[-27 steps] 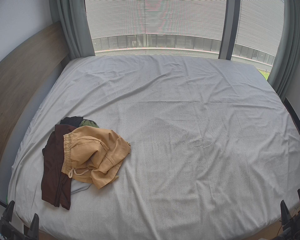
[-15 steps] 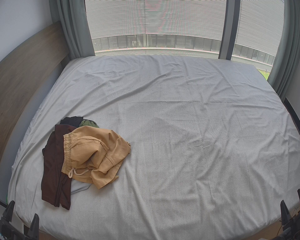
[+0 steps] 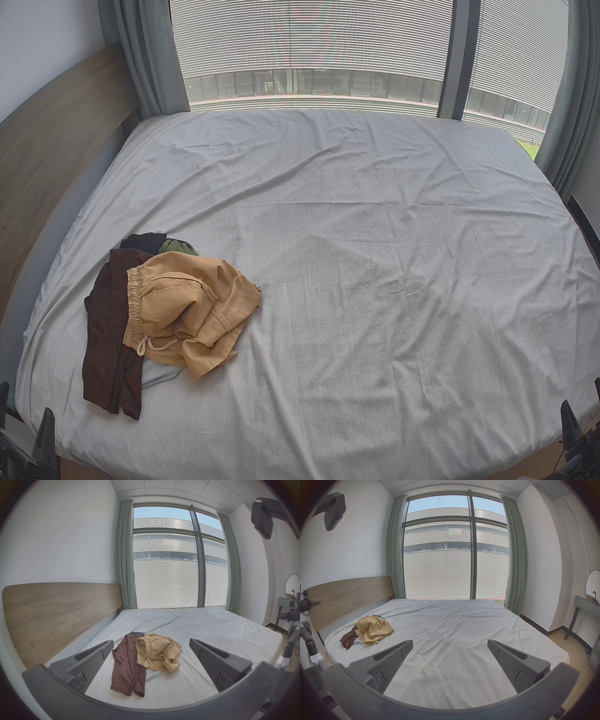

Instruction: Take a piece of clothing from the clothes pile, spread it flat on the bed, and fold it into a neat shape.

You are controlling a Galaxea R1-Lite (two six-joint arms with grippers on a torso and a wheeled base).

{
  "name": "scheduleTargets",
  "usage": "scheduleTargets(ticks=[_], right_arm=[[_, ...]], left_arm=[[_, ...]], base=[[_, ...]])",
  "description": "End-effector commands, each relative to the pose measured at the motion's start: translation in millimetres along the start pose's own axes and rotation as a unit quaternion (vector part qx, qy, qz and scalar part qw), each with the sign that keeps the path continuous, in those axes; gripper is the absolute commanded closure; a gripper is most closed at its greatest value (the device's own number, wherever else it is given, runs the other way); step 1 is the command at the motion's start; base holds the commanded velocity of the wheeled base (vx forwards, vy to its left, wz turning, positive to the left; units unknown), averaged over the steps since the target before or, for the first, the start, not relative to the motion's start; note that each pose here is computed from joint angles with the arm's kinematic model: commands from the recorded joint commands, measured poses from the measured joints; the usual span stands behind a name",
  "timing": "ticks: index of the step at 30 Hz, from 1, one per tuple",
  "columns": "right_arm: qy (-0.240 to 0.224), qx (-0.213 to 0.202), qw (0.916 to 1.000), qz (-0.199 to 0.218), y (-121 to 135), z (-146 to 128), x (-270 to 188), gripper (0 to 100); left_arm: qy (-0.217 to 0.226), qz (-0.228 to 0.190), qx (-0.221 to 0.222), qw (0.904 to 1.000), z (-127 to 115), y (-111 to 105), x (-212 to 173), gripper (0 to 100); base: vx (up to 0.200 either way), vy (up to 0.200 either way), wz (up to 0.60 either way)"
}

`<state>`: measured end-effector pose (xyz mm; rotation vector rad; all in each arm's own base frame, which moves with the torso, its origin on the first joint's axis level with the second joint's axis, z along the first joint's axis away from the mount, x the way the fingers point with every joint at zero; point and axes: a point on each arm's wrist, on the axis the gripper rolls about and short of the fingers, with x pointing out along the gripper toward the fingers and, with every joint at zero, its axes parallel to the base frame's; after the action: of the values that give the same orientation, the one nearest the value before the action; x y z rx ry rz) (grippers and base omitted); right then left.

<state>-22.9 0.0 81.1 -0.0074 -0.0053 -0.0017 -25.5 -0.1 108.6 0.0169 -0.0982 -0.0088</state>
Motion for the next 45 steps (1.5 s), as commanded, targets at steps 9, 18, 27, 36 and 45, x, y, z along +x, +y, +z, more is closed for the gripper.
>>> scheduleTargets(ticks=[9, 18, 27, 36, 45], right_arm=[[0.0, 0.0, 1.0, 0.001, 0, -5, 0, 0], [0.0, 0.0, 1.0, -0.001, 0, -5, 0, 0], [0.0, 0.0, 1.0, -0.001, 0, -5, 0, 0], [0.0, 0.0, 1.0, -0.001, 0, -5, 0, 0], [0.0, 0.0, 1.0, -0.001, 0, -5, 0, 0]], left_arm=[[0.092, -0.102, -0.004, 0.9905, 58, -11, 98, 0], [0.115, -0.137, -0.031, 0.9834, 88, -25, 161, 0], [0.16, -0.162, -0.083, 0.9702, 65, -35, 202, 0], [0.195, -0.153, -0.125, 0.9606, 44, -40, 229, 0], [0.234, -0.123, -0.154, 0.9521, 26, -27, 244, 0]], base=[[0.0, 0.0, 0.0], [0.0, 0.0, 0.0], [0.0, 0.0, 0.0], [0.0, 0.0, 0.0], [0.0, 0.0, 0.0]])
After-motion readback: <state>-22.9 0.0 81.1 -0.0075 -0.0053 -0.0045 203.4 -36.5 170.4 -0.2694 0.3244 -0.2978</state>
